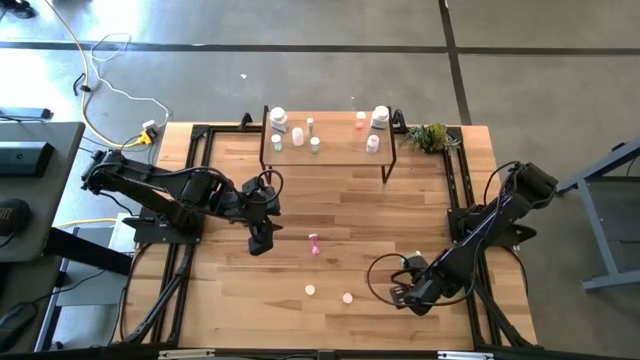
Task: Pick and place medicine bottles onto shelf by color
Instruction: Put the transparent medicine bottle on the shelf
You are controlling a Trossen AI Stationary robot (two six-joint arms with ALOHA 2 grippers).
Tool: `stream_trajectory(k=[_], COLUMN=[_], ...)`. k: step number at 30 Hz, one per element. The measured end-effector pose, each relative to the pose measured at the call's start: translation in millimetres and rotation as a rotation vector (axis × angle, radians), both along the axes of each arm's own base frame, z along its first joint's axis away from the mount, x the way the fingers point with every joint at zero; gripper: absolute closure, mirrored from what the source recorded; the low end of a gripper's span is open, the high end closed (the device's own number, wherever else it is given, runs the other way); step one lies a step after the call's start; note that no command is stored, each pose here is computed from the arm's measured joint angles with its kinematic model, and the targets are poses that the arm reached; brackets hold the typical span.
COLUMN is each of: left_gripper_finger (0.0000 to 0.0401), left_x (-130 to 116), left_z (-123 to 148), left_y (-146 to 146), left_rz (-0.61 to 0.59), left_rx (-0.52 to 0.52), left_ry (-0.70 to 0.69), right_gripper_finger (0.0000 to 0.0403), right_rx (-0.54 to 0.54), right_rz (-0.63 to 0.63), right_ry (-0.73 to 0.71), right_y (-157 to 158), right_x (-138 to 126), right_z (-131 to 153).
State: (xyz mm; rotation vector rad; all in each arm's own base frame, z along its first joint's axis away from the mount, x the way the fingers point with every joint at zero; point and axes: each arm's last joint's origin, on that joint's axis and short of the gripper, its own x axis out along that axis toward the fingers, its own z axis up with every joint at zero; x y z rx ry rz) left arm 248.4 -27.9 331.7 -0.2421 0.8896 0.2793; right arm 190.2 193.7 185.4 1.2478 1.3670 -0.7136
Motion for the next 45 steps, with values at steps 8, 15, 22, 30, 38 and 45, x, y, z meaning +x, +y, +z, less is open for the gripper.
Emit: stream_trajectory(k=[8, 15, 22, 30, 38, 45], left_gripper_finger=[0.0233, 0.0233, 0.0233, 0.0233, 0.0233, 0.0233], left_x=[0.1, 0.2, 0.5, 1.7, 0.8, -2.5], left_z=[0.1, 0.0, 0.0, -0.2, -0.2, -0.2], left_y=[0.6, 0.6, 3.7, 24.7, 50.7, 74.1], left_rz=[0.003, -0.002, -0.009, 0.062, 0.121, 0.208], left_rx=[0.001, 0.004, 0.017, -0.024, -0.001, 0.002], left_ry=[-0.001, 0.001, 0.004, 0.006, 0.014, 0.015], right_gripper_finger=[0.0286, 0.0289, 0.0289, 0.0289, 0.0289, 0.0289], right_rx=[0.027, 0.053, -0.001, -0.108, -0.209, -0.301], right_rz=[-0.003, -0.001, 0.042, 0.133, 0.224, 0.301], right_ry=[-0.013, -0.086, -0.2, -0.226, -0.251, -0.257], right_y=[2.5, 0.1, -16.3, -55.0, -109.1, -165.1], right_x=[4.4, 23.5, 49.5, 71.8, 85.3, 86.6], right_z=[6.8, 28.9, 59.9, 100.2, 147.3, 175.5])
